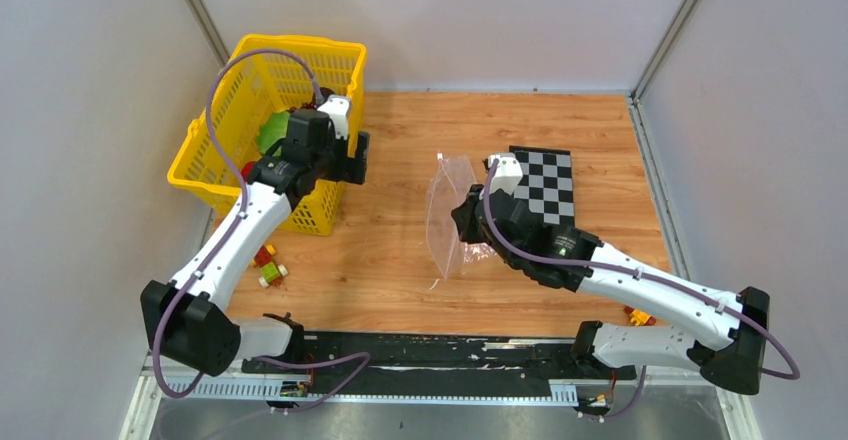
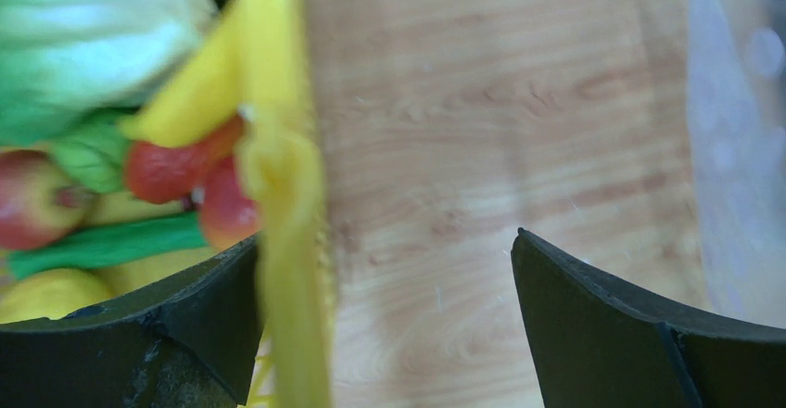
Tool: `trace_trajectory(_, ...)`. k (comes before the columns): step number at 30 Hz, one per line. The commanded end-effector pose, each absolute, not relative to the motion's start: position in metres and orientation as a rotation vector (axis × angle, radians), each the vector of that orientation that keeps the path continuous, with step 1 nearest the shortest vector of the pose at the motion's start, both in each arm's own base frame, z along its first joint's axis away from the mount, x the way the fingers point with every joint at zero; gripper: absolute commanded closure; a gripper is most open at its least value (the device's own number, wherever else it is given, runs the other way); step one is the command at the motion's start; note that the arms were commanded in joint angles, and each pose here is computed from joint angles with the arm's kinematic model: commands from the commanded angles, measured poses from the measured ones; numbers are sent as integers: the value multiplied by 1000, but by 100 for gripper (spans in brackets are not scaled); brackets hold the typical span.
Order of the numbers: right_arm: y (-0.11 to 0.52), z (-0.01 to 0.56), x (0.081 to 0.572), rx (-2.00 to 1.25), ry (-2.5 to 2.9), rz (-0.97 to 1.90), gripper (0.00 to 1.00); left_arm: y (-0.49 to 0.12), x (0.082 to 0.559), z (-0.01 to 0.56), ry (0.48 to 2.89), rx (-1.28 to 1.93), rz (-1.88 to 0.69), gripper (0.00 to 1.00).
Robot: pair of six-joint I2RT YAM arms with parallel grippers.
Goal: Place the food in the zip-top bag and seal the zipper
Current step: Move the bin to the center of the board.
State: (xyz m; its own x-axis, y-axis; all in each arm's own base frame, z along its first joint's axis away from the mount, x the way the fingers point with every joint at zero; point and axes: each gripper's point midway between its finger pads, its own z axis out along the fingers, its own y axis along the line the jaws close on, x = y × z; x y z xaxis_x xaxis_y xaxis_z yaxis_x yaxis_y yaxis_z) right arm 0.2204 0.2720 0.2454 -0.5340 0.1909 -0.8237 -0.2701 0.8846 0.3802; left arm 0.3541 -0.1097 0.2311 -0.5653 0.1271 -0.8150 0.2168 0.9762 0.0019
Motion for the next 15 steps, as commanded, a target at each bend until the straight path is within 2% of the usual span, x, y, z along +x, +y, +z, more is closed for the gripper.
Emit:
trace_trajectory(1,268,258,221,-33,2007,618,100,-147,330,232,2137,390,-394,0)
trace_trajectory(6,248,263,226,20,1979,539,100,-194,287,215,2170,588,-714,10)
trace_trajectory(15,219,274,228,103,1930,465,100,-243,222,214,2139,816,-806,13)
